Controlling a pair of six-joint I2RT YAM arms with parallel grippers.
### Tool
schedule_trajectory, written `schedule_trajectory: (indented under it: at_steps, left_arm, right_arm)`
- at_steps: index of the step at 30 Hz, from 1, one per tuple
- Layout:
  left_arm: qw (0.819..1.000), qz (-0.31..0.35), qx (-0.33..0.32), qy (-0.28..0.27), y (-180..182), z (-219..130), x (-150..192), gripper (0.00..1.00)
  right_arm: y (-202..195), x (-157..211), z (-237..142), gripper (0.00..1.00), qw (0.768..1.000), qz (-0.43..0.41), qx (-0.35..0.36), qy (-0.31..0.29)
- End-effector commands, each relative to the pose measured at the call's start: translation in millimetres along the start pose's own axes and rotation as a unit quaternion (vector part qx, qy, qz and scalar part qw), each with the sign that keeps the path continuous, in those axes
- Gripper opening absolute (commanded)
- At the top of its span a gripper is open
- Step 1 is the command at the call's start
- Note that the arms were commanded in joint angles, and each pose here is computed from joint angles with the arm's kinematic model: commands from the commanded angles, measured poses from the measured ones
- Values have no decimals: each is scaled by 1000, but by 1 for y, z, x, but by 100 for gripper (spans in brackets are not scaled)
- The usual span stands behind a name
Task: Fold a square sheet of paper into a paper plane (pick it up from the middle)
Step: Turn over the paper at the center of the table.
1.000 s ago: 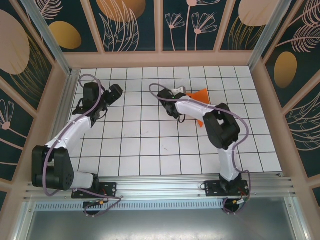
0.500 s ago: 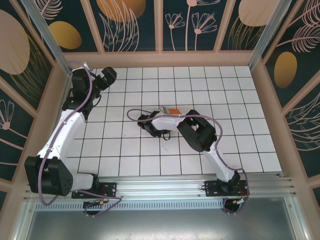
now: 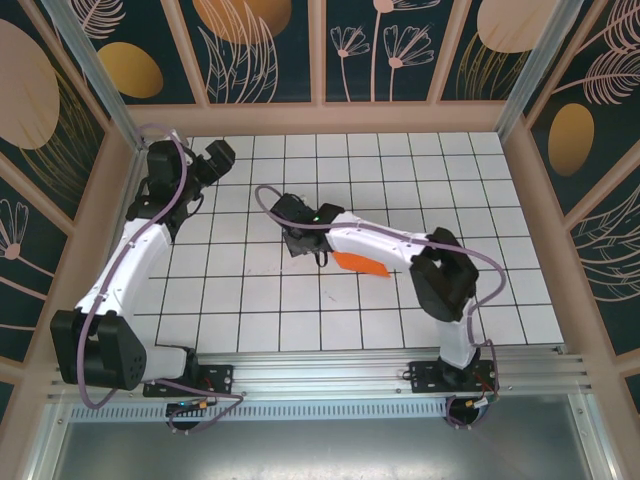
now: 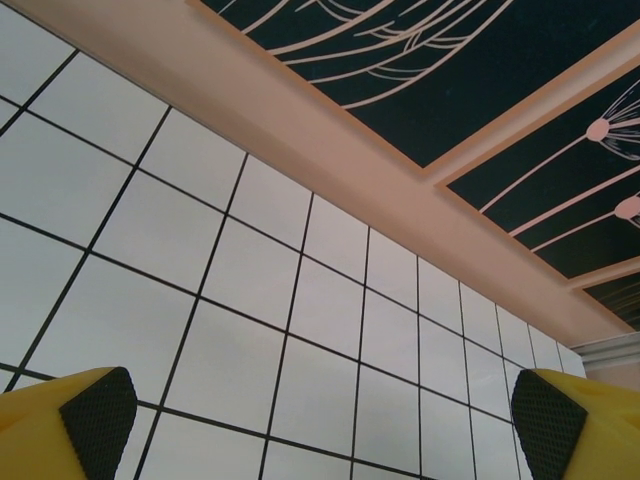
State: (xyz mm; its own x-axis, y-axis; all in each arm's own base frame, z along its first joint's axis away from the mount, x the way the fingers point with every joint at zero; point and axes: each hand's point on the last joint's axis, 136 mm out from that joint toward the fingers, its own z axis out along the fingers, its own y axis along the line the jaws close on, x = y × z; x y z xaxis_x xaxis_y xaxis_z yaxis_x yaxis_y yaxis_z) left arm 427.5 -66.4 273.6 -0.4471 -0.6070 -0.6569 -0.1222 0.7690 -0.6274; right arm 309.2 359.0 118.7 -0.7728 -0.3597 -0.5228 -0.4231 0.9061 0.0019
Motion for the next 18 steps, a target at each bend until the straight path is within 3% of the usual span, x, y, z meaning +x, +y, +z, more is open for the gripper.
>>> schedule_trajectory:
  at_steps: [1,10,18]
  left_arm:
    - [1000,1,-5,29,15,11,21,98]
    - [993,-21,28,117,37,27,87,98]
    - [986,-37,38,160,50,30,121,99]
  right_arm:
    - [-5,-23,-19,54,993,46,-111,-21]
    - [-121,-4,28,54,985,124,-117,4]
    - [-138,22,57,50,979,122,-157,37]
